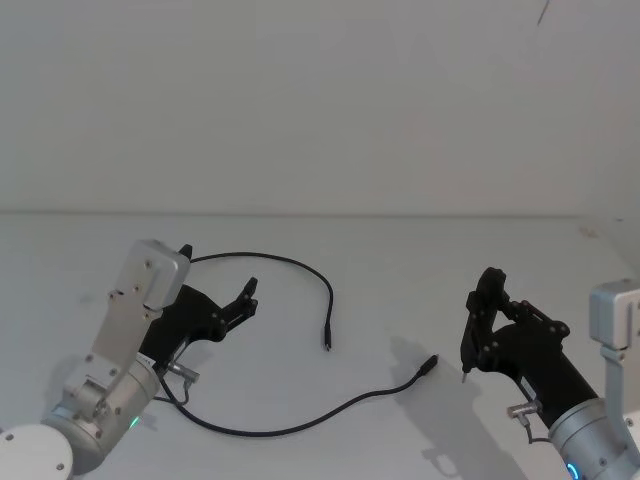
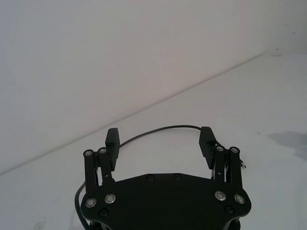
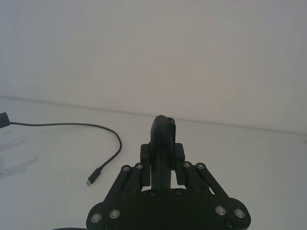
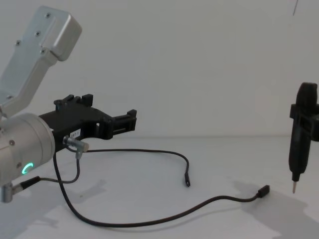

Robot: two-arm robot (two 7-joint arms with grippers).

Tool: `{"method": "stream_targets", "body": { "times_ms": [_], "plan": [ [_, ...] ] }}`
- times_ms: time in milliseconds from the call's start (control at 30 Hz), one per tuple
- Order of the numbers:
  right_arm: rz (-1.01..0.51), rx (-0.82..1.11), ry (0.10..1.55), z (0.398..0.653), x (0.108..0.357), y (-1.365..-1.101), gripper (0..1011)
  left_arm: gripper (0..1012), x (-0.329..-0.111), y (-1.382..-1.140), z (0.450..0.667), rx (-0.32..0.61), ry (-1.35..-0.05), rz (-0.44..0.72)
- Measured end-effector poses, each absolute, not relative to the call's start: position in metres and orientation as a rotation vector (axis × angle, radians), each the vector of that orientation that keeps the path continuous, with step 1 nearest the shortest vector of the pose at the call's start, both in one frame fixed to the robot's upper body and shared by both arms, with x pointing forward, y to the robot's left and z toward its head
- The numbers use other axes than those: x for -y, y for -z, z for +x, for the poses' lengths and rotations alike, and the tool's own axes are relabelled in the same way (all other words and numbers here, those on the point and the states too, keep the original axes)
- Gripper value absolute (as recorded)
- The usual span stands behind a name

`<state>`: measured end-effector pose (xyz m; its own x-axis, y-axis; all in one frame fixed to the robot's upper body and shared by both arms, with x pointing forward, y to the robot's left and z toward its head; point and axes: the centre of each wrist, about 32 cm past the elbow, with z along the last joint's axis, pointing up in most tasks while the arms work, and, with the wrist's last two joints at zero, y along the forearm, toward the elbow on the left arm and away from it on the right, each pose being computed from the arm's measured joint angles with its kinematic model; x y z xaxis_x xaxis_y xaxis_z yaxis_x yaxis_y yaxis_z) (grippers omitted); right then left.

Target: Pick up the data cable with the one hand.

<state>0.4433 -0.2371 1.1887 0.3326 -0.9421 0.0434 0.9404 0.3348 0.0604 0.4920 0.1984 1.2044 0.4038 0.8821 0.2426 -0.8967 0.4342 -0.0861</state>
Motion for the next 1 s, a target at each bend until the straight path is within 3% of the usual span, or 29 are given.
{"method": "stream_targets", "body": {
  "times_ms": [1000],
  "plan": [
    [0.026,0.075,1.229,0.4433,0.2371,-1.1888,279,1001,-0.1984,-1.2044,0.492,0.267,-1.124,0.061]
  ]
}}
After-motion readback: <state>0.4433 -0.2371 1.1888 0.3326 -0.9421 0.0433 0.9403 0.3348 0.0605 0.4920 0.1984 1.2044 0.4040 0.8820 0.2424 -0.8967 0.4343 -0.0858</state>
